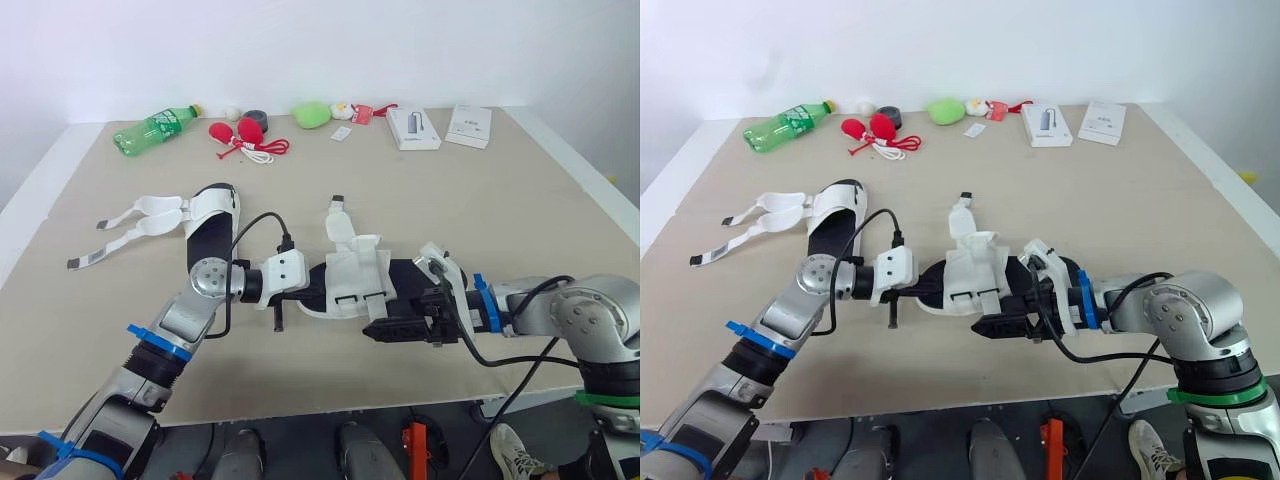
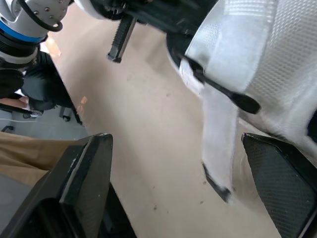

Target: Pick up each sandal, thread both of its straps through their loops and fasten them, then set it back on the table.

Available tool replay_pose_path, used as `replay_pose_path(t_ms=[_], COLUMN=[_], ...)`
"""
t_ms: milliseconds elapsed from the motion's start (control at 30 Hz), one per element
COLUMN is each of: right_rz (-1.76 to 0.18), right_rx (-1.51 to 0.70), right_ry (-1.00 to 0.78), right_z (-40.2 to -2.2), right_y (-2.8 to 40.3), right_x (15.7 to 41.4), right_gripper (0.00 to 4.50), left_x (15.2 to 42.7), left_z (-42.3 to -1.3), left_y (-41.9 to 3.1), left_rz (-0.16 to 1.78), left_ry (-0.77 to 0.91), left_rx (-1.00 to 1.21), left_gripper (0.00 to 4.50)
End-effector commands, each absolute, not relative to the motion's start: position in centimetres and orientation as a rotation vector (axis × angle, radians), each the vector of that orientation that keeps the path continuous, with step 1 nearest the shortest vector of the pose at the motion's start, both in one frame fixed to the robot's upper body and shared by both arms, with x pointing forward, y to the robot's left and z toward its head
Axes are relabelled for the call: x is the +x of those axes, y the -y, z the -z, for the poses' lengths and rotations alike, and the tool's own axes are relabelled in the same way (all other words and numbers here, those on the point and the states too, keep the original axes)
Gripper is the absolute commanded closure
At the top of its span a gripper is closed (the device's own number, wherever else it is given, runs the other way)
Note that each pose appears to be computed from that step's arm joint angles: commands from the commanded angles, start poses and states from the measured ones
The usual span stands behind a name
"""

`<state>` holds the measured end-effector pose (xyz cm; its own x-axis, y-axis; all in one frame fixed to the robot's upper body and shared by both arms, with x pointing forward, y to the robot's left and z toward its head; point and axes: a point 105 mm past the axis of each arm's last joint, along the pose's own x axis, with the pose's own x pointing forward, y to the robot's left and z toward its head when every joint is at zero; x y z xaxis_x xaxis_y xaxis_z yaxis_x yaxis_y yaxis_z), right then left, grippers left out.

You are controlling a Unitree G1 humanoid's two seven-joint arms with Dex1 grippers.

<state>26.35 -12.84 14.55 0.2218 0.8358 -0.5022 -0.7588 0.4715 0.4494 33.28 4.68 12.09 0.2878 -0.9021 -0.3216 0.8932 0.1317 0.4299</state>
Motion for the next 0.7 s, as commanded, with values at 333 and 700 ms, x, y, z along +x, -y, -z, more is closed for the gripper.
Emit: replay_pose_path(t_ms=[333,700], right_rz=[-1.07,-1.058], right_rx=[0.106,0.114], right_ry=[-0.707,-0.746], right_z=[-14.8,-14.1], right_y=[12.5,13.0], right_x=[28.4,28.2], right_gripper=[0.04,1.28], left_x=[33.4,33.4], left_z=[-11.5,-11.3], left_y=[-5.2,-5.1], left_rz=[1.278,1.285], left_ry=[0.001,-0.007], left_rx=[0.602,0.602], left_gripper=[4.5,4.5])
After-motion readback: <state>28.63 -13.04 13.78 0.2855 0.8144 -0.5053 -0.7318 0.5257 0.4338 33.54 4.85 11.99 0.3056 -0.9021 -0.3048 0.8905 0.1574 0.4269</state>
